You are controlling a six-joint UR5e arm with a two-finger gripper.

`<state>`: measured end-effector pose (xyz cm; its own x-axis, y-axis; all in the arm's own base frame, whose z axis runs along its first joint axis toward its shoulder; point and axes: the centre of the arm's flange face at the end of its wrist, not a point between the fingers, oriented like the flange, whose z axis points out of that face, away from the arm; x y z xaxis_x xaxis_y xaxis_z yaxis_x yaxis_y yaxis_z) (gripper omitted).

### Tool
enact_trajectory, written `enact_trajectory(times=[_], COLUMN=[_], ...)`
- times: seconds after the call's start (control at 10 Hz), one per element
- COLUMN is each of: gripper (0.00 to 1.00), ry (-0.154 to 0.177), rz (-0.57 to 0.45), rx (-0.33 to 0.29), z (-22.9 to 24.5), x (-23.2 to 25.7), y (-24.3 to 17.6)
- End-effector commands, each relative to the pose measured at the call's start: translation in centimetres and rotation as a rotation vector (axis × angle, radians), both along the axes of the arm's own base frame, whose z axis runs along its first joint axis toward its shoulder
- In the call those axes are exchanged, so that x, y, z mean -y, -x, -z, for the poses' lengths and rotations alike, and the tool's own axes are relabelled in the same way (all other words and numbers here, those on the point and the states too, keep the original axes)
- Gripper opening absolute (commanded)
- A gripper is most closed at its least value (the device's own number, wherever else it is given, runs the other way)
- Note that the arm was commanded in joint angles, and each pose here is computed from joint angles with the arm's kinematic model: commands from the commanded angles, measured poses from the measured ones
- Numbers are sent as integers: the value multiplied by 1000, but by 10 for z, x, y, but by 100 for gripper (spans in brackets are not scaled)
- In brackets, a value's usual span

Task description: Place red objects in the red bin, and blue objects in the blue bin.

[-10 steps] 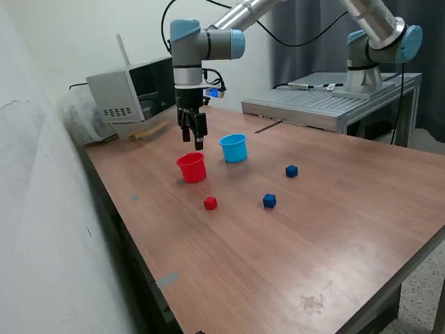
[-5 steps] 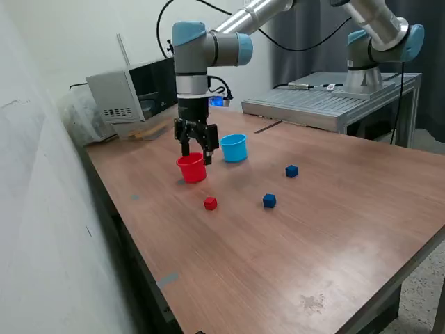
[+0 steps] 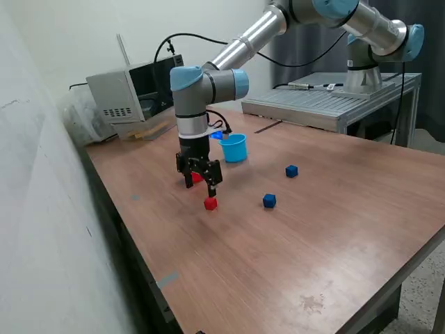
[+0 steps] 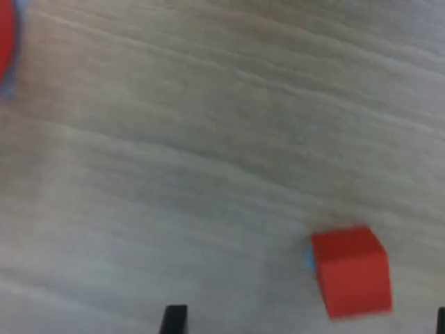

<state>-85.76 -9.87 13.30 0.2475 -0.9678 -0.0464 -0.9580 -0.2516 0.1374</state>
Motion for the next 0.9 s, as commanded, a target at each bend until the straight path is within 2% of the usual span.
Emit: enact_trajectory(times=[0.0, 0.6, 0.7, 0.8], gripper=[100, 100, 0, 0], ry=[2, 2, 1, 1], rz=[-18, -50, -62, -70], rx=[32, 35, 34, 34], z=[25, 26, 25, 25], x=[0, 6, 13, 18], y=[-2, -4, -4, -5])
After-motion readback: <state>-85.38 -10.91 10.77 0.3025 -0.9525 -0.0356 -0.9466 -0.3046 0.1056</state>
